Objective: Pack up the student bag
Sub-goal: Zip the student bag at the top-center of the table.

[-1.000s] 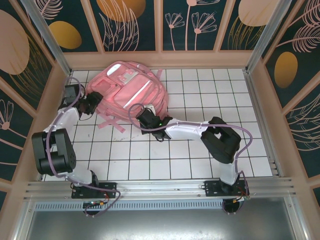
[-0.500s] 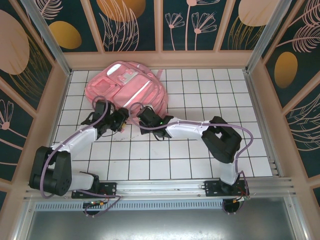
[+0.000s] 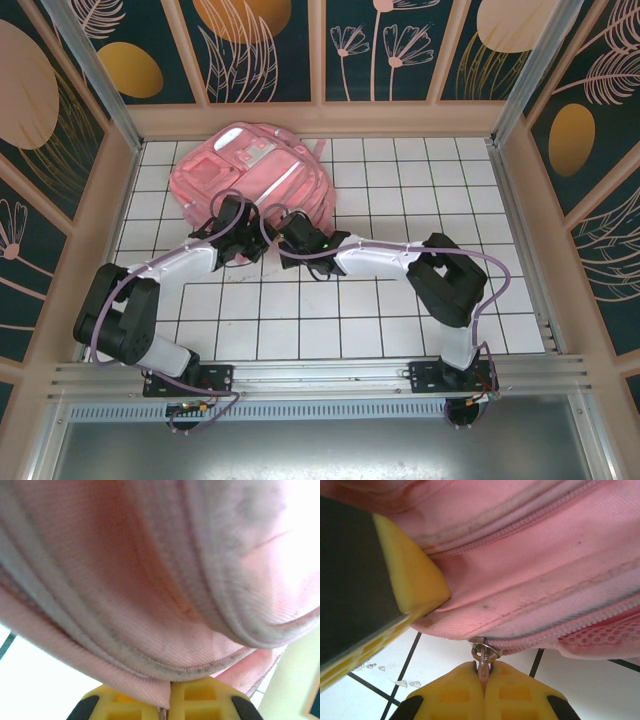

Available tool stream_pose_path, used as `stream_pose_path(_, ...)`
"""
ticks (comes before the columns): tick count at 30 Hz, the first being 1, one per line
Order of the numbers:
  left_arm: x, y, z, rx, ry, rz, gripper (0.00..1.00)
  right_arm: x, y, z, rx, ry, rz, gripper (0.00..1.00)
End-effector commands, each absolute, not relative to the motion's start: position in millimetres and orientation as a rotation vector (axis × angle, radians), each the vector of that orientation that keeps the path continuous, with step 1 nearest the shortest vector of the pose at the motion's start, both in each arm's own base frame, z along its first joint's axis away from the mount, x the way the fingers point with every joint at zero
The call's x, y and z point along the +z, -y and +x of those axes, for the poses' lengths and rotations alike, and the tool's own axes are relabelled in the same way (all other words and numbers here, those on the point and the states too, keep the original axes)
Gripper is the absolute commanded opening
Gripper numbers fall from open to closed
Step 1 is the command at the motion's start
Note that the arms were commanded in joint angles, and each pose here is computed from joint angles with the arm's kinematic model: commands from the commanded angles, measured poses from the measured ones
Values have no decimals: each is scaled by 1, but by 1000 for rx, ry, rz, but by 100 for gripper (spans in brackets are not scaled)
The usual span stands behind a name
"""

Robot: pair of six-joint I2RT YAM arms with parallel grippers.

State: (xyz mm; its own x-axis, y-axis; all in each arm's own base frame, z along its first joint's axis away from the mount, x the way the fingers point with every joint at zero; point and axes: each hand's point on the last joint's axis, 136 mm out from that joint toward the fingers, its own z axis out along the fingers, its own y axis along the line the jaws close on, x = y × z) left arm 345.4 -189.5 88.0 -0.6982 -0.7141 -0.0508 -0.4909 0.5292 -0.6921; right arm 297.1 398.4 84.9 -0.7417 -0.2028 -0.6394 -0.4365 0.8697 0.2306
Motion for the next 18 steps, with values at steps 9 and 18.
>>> stream_pose_path(9,92,125,335,-645,-2379,-1106,0,106,-348,331,456,-2372,-327,0)
stream_pose_path(18,114,79,325,-535,-2310,-1104,0,91,-290,373,287,-2392,-253,0)
